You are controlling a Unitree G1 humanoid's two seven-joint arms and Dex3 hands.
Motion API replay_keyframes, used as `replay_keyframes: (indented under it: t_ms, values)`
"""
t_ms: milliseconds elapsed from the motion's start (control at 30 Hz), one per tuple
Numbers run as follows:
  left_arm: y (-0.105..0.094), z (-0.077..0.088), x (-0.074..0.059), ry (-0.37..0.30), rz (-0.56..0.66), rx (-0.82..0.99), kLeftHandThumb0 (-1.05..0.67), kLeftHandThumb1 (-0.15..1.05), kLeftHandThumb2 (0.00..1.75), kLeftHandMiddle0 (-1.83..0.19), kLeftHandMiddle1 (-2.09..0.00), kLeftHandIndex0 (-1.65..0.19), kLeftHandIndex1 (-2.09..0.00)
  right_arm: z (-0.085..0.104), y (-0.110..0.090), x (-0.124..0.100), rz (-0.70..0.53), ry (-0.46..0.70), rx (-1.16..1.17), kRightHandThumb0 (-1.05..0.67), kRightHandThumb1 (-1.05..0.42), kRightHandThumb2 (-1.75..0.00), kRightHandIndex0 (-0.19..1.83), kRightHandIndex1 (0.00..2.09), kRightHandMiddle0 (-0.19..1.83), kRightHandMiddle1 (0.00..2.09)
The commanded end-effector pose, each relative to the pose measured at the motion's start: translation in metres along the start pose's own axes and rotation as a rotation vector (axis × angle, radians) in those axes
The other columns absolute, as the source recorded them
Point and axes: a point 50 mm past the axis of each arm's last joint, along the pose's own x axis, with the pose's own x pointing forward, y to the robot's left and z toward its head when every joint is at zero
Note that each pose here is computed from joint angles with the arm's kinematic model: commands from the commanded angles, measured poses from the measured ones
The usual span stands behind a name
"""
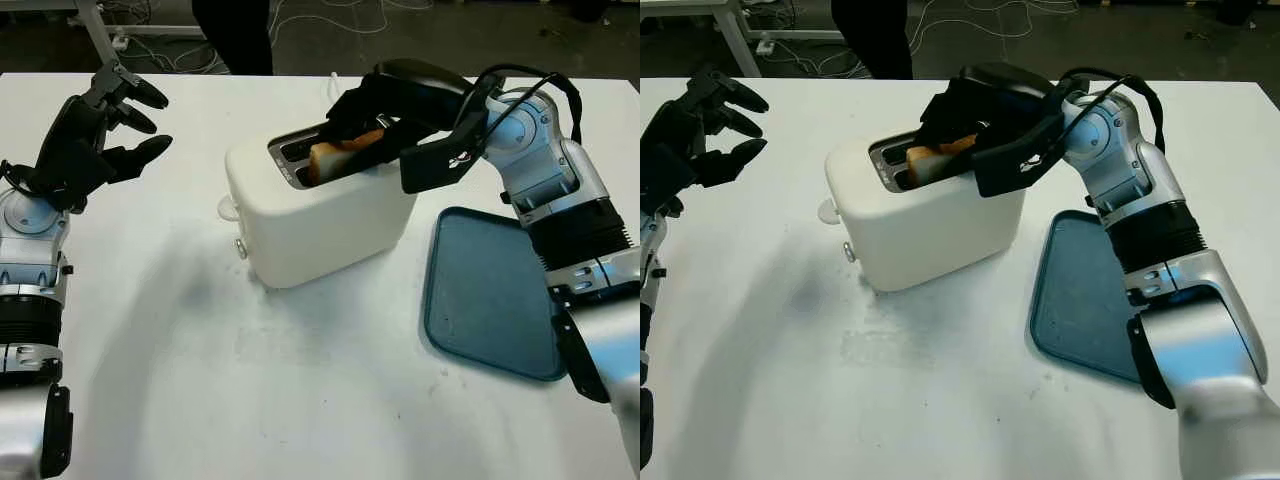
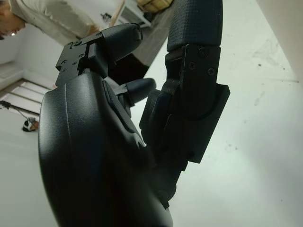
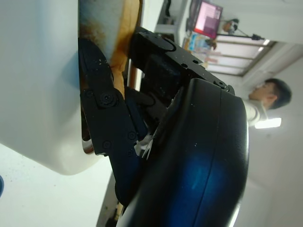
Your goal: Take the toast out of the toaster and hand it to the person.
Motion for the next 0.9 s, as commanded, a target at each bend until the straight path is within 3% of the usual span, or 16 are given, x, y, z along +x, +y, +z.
replay_keyframes:
  t_ms: [0,33,67,233,333,433,567,867]
  values:
    - [0.0,0.003,0.002,-0.018,-0.005,0.015,-1.05,0.92,0.29,0.0,-1.62,0.0,-1.54,-0.003,0.016,-0.004,0.057,0.002,-0.093,-0.58,-0.86,-0.01,0.99,1.35,1.03,0.83]
    - [0.0,0.003,0.002,-0.02,-0.006,0.015,-1.05,0.92,0.3,0.0,-1.62,0.0,-1.54,-0.002,0.017,-0.005,0.051,-0.008,-0.161,-0.62,-0.9,-0.06,0.95,1.54,0.92,1.13]
    - [0.0,0.002,0.002,-0.021,-0.006,0.012,-1.05,0.92,0.3,0.0,-1.62,0.0,-1.54,-0.001,0.018,-0.005,0.043,-0.017,-0.222,-0.65,-0.91,-0.12,0.95,1.61,0.89,1.23]
    - [-0.001,0.002,0.001,-0.016,0.003,0.014,-1.05,0.92,0.3,0.0,-1.63,0.0,-1.55,0.004,0.021,-0.008,-0.028,-0.072,-0.431,-0.65,-0.92,-0.46,1.11,1.74,0.89,1.39]
    - [-0.001,0.001,0.001,-0.016,0.003,0.011,-1.05,0.92,0.3,0.0,-1.63,0.0,-1.55,0.004,0.018,-0.009,-0.079,-0.091,-0.479,-0.62,-0.92,-0.5,1.12,1.74,0.85,1.35]
    - [0.0,0.001,0.001,-0.017,0.004,-0.005,-1.05,0.92,0.29,0.0,-1.63,0.0,-1.55,0.004,0.012,-0.011,-0.15,-0.102,-0.485,-0.6,-0.92,-0.51,1.07,1.74,0.87,1.1]
    - [-0.001,0.0,0.0,-0.014,0.001,-0.007,-1.05,0.92,0.28,0.0,-1.62,0.0,-1.54,-0.002,-0.002,-0.013,-0.242,-0.085,-0.482,-0.58,-0.92,-0.52,1.1,1.74,0.83,1.67]
    - [0.0,-0.001,0.0,-0.018,0.005,0.006,-1.05,0.92,0.3,0.0,-1.6,0.0,-1.52,-0.016,-0.036,-0.021,-0.447,-0.028,-0.415,-0.59,-0.92,-0.49,1.04,1.75,0.74,1.74]
